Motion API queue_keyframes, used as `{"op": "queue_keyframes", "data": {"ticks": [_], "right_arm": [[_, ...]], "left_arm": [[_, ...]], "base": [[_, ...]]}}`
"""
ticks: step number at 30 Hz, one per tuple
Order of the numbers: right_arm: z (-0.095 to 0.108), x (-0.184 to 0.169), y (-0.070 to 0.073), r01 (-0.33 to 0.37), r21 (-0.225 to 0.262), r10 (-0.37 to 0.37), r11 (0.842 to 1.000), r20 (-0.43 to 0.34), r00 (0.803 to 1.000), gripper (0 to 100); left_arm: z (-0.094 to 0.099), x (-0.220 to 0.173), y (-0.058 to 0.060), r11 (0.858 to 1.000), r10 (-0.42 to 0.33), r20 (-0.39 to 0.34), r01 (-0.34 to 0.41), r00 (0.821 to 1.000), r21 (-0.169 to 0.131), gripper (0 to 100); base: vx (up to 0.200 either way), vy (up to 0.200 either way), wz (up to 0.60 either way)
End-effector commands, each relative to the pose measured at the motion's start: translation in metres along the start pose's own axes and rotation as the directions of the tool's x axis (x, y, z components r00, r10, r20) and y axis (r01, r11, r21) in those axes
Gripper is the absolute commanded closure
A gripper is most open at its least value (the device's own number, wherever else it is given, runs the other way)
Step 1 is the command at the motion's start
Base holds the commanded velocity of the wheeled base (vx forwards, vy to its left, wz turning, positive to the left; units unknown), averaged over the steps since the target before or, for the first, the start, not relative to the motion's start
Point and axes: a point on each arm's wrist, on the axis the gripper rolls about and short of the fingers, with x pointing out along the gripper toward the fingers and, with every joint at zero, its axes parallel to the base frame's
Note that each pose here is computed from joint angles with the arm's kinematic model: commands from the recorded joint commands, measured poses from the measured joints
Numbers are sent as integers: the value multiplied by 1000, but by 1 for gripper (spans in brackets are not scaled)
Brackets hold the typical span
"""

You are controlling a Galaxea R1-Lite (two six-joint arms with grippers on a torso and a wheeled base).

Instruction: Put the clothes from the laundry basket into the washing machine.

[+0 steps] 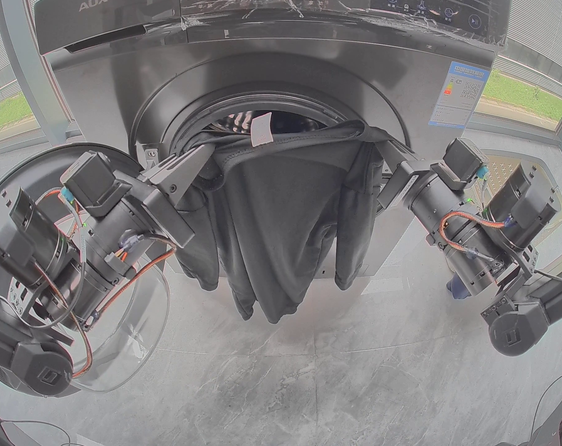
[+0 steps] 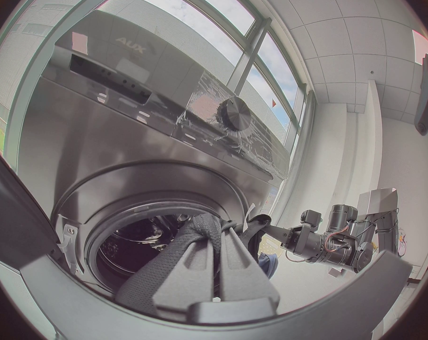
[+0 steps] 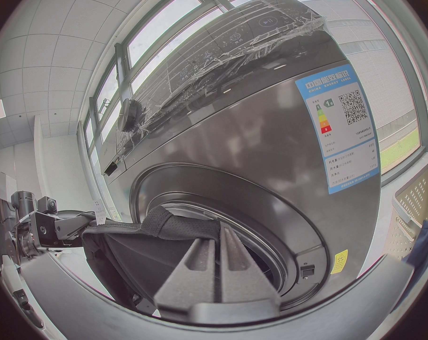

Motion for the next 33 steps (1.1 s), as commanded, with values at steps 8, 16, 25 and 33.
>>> {"op": "queue_keyframes", "data": {"ticks": [8,16,25,33], "right_arm": [[4,1,2,-5,13,5,1000,14,1000,100],[3,0,4,-10,16,10,1000,10,1000,100],[8,-2,4,-13,18,12,1000,21,1000,100],[8,-2,5,-16,18,15,1000,19,1000,100]], "left_arm": [[12,-1,-2,1000,-7,40,7,999,3,100],[14,-1,-2,1000,-8,46,8,999,4,100],[14,-1,-2,1000,-8,46,8,999,4,100],[14,-1,-2,1000,-8,46,8,999,4,100]], "base": [[0,0,0],[0,0,0],[0,0,0],[0,0,0]]}}
